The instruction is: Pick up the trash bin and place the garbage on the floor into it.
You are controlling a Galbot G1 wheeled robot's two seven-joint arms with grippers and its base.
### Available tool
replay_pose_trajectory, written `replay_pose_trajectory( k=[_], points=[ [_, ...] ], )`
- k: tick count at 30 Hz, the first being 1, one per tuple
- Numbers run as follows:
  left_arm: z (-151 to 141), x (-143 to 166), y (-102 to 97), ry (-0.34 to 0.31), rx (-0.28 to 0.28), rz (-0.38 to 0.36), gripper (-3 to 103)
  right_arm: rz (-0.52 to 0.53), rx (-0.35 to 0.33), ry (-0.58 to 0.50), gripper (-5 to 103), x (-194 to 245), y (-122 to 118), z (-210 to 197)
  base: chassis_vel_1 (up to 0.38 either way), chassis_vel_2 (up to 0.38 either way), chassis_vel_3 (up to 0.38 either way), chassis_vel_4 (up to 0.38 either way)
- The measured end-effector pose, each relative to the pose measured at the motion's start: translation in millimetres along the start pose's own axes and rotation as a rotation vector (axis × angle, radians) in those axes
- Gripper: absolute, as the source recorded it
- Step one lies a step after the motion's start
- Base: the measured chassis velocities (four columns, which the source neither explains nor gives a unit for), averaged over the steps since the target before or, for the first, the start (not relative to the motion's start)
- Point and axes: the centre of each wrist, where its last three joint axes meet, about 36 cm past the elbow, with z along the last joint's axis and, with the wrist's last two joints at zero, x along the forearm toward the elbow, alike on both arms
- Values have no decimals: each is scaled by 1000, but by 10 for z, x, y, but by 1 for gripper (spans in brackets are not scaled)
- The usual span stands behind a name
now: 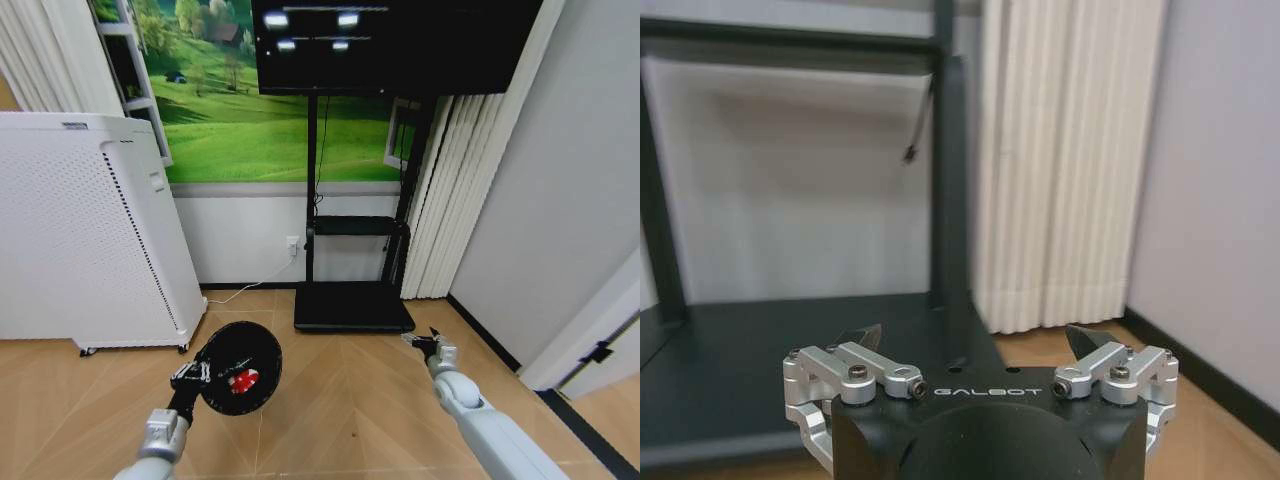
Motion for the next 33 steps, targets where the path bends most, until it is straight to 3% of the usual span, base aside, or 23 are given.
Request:
replay_pose_trajectory(
  k=[8,25,33],
  points=[
    [-38,57,16,-7,-11,-5,6,68,-21,-41,100,41,-205,-89,0,0,0,0],
    [-38,74,232,-15,-17,-79,6,34,-37,-57,100,258,-67,7,0,0,0,0],
    [-40,89,283,-15,-13,-104,6,12,-12,-68,100,354,-259,24,0,0,0,0]
  ],
)
